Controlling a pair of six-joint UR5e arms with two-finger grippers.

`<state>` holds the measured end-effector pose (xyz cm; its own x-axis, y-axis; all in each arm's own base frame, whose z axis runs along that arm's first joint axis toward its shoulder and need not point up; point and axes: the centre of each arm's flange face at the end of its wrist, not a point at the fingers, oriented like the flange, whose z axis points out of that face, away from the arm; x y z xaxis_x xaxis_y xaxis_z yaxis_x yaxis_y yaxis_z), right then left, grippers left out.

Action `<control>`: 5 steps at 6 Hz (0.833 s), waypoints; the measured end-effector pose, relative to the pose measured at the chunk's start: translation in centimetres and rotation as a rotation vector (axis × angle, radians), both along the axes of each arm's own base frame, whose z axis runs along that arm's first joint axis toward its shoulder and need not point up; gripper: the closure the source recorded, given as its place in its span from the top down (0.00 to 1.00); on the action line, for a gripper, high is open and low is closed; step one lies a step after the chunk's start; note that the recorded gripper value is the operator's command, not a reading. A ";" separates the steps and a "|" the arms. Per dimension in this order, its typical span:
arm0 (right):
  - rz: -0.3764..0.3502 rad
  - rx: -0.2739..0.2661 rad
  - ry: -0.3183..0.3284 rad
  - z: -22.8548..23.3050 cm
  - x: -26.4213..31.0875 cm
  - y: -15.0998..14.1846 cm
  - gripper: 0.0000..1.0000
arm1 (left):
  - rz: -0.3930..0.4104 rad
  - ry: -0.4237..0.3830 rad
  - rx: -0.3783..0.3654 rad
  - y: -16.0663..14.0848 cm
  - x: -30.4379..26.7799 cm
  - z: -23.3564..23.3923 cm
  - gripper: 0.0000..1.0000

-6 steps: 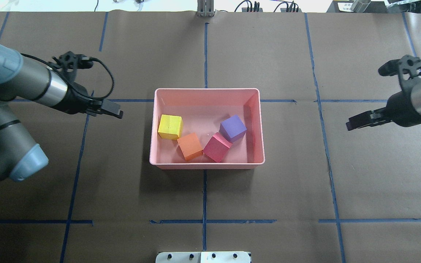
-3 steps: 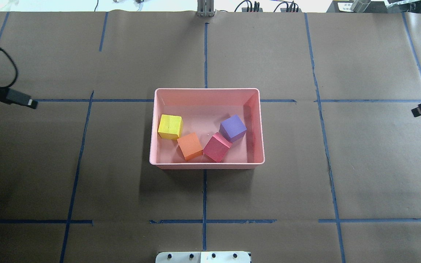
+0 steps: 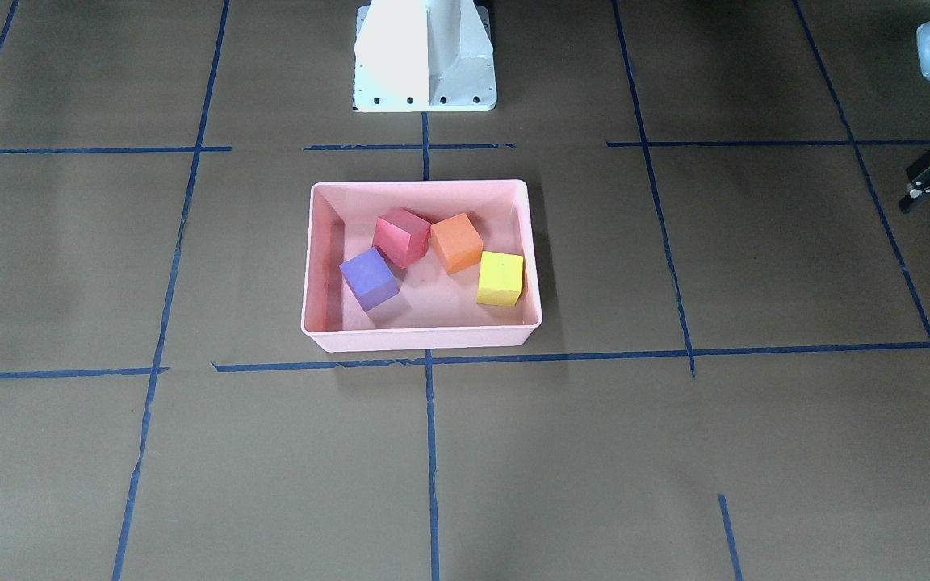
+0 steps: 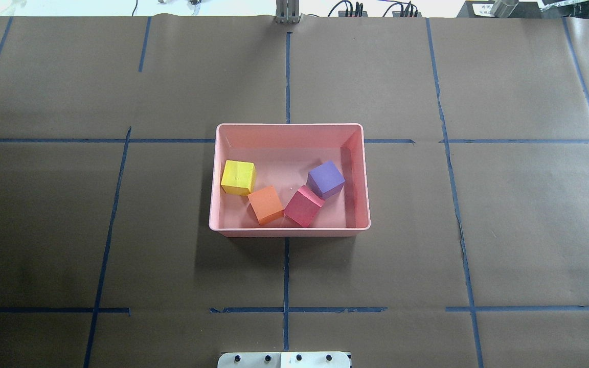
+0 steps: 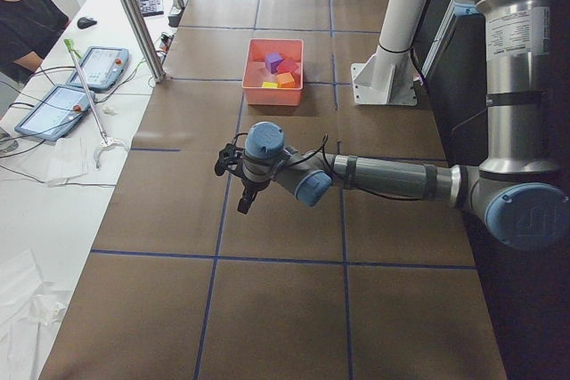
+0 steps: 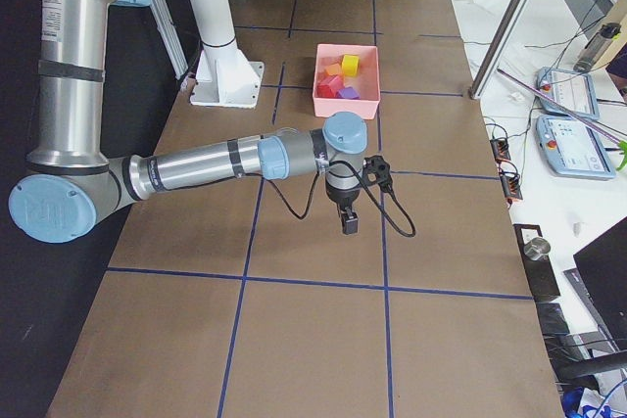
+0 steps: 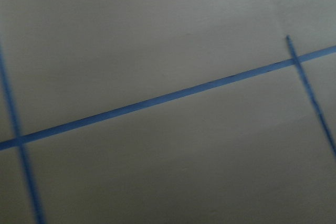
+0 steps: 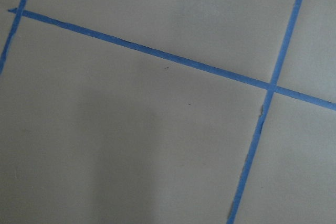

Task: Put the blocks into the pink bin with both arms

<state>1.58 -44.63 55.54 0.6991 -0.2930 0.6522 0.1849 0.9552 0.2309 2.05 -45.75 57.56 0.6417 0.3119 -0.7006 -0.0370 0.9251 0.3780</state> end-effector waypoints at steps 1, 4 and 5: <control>-0.010 -0.017 0.008 1.7 2.3 1.0 1.00 | 0.021 -0.046 -0.016 0.5 -3.5 1.2 1.00; -0.007 -0.078 0.008 4.6 4.1 3.8 1.00 | 0.079 -0.093 -0.172 3.9 -7.4 5.0 1.00; -0.006 -0.090 0.009 5.1 4.1 4.4 1.00 | 0.081 -0.081 -0.212 4.7 -7.4 5.2 1.00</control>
<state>5.72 -40.23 60.62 0.7031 -0.2381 0.6700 0.1925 0.9708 0.1429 -5.36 -41.02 62.74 0.6776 0.2161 -0.7030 -0.1365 0.9762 0.1686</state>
